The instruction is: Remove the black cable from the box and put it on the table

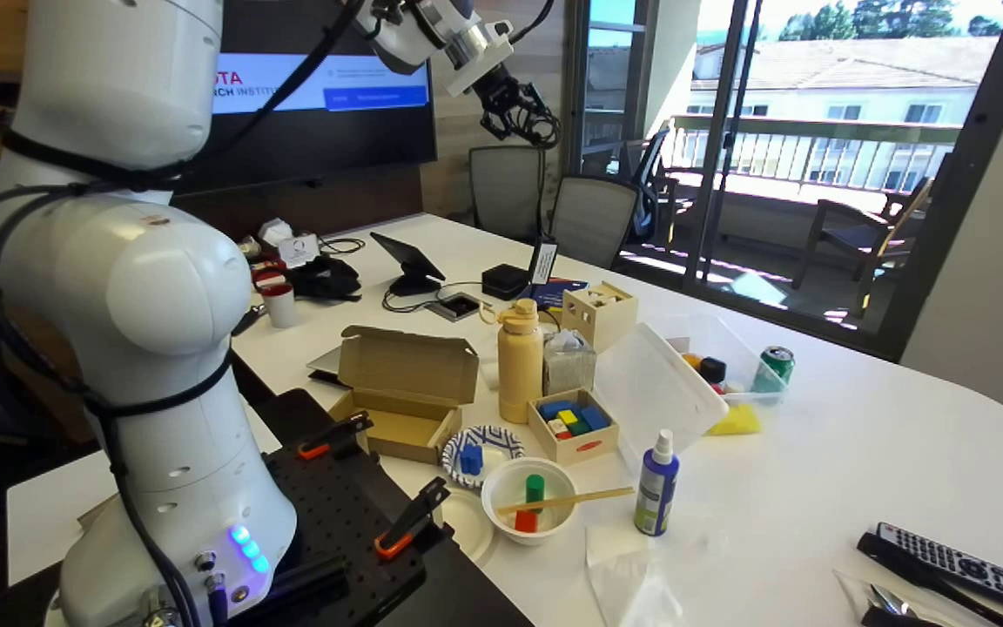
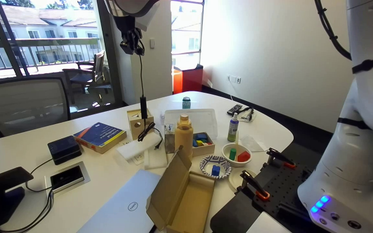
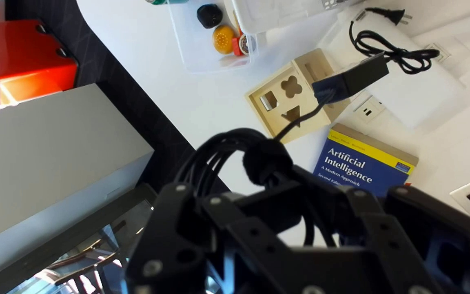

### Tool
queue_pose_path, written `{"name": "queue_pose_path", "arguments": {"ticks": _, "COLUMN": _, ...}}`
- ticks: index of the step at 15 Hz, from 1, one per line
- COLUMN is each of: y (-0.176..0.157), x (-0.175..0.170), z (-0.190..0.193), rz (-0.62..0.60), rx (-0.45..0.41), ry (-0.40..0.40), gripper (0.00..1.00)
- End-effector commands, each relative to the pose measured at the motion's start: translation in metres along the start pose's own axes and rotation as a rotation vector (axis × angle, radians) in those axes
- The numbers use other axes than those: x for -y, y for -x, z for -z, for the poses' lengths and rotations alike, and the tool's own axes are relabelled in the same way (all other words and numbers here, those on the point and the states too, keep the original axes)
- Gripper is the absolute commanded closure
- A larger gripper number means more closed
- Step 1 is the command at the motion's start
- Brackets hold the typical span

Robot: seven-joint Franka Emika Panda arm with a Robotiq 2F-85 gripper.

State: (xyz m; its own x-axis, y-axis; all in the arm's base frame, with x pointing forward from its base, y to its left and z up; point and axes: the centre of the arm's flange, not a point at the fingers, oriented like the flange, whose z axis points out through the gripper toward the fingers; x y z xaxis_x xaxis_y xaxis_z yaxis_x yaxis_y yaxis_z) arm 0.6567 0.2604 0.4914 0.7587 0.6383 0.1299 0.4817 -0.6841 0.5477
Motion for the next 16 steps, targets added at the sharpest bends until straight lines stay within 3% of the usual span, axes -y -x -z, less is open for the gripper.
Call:
{"name": "queue_pose_path", "arguments": {"ticks": 1, "y": 0.005, "x": 0.000, "z": -0.010, "rz": 0.030, "rx": -0.024, "ry": -0.046, "gripper": 1.00}}
{"name": "queue_pose_path", "arguments": {"ticks": 10, "y": 0.028, "x": 0.031, "z": -0.071, "rz": 0.060, "rx": 0.032, "ry": -0.163, "gripper": 1.00}}
{"name": "queue_pose_path", "arguments": {"ticks": 16, "y": 0.054, "x": 0.032, "z": -0.107, "rz": 0.038, "rx": 0.134, "ry": -0.178, "gripper": 1.00}}
